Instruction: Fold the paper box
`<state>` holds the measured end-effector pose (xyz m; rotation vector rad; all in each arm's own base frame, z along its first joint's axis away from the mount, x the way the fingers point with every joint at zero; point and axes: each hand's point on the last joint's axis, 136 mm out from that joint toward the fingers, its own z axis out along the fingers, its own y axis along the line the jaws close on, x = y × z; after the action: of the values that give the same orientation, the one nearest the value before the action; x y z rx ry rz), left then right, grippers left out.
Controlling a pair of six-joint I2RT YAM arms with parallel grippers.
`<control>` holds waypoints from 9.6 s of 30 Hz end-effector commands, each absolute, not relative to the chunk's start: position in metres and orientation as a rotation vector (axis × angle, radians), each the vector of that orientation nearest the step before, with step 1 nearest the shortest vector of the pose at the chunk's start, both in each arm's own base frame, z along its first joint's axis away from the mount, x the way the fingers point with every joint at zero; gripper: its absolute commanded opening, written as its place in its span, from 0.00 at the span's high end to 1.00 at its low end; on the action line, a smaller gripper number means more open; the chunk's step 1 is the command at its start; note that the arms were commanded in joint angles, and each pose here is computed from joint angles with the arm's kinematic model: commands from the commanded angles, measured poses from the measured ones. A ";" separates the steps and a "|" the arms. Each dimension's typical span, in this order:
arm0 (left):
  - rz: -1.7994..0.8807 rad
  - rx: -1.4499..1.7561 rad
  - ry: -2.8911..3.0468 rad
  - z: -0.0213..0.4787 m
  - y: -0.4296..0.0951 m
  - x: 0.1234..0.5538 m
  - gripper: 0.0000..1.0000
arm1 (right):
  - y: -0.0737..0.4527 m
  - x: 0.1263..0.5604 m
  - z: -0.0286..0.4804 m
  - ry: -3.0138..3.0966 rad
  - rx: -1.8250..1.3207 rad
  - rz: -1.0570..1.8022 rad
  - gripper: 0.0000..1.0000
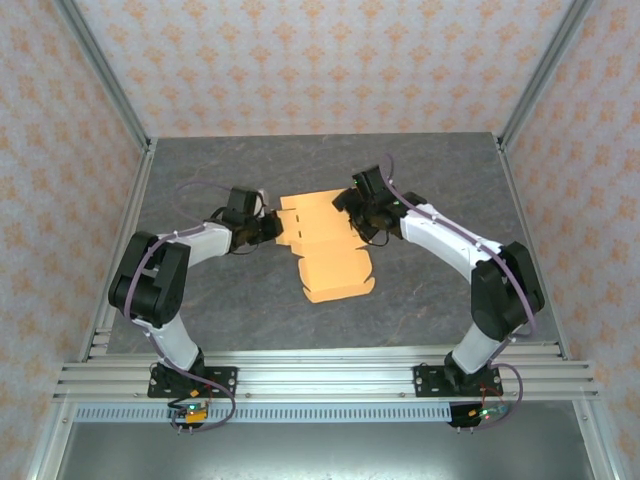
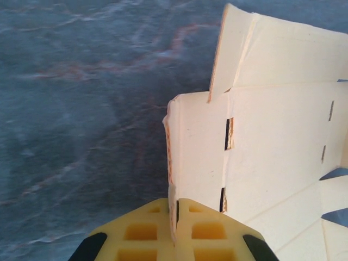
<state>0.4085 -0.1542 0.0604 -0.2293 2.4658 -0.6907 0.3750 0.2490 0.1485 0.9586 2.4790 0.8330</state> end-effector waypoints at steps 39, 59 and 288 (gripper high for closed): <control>-0.479 0.086 2.013 0.136 -0.182 0.385 0.93 | 0.264 0.449 0.164 2.287 1.328 1.184 0.85; -0.482 -0.004 2.095 0.123 -0.161 0.356 0.43 | 0.254 0.422 0.160 2.058 0.975 1.430 1.00; -0.610 0.159 2.139 0.078 -0.199 0.381 1.00 | 0.280 0.347 0.155 1.810 -0.592 0.403 0.57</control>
<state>0.3886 -0.1791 0.0553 0.1061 2.1963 -0.5427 0.3289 0.2829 0.1295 -0.7185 1.9074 0.4712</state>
